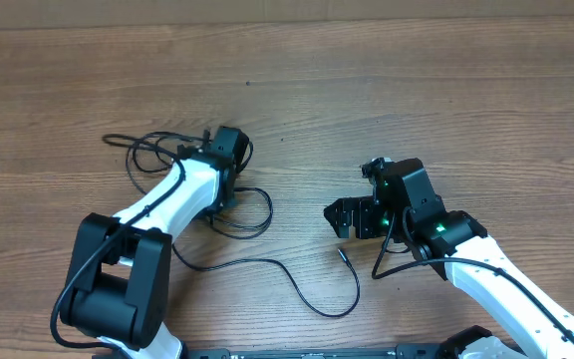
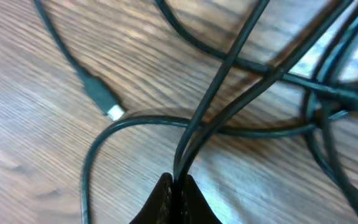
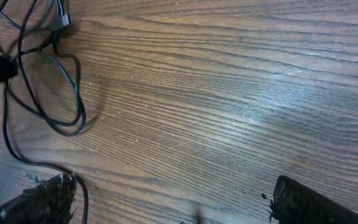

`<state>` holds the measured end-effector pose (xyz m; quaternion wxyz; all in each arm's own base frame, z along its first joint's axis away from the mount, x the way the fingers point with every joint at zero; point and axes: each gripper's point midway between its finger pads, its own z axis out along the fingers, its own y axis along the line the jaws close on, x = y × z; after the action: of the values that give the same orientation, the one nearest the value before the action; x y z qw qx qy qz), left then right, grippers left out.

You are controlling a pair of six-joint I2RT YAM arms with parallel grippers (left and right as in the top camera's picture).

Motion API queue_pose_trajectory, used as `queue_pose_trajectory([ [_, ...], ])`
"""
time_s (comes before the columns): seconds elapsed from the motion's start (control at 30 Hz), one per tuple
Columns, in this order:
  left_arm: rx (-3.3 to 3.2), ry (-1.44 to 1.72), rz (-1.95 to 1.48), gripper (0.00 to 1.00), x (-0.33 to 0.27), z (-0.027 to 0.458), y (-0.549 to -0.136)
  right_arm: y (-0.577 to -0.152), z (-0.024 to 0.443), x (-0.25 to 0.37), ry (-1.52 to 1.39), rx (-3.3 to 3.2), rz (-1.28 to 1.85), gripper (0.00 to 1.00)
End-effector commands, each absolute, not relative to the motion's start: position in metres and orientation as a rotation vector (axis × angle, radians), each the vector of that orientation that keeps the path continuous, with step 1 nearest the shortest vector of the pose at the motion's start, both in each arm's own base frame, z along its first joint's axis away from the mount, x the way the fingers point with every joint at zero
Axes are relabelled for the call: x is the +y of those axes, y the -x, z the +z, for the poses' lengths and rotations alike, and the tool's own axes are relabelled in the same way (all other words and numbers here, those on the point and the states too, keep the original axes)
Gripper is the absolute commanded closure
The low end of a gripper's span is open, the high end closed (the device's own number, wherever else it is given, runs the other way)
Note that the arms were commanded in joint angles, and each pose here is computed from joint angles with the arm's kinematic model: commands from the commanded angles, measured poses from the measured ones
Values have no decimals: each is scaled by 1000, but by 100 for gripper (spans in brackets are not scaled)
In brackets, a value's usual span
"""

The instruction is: Untangle cables

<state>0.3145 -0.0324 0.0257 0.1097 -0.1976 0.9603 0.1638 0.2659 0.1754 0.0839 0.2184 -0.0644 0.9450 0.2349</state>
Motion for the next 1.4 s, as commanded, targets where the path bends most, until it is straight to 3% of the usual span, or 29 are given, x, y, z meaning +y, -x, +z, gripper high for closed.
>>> queue_pose_trajectory([
  [0.0, 2726, 564, 381, 96, -41, 84, -341, -274, 97, 180, 193, 2577, 663, 0],
  [0.33, 2630, 268, 46, 96, -75, 214, -355, -274, 97, 180, 192, 2577, 663, 0],
  [0.93, 2185, 227, -254, 96, -81, 385, -335, -274, 97, 180, 197, 2576, 661, 0],
  [1.13, 2065, 228, -303, 96, -79, 422, -329, -274, 97, 180, 197, 2576, 661, 0],
  [1.37, 2054, 234, -296, 96, -77, 425, -329, -273, 97, 180, 197, 2577, 661, 0],
])
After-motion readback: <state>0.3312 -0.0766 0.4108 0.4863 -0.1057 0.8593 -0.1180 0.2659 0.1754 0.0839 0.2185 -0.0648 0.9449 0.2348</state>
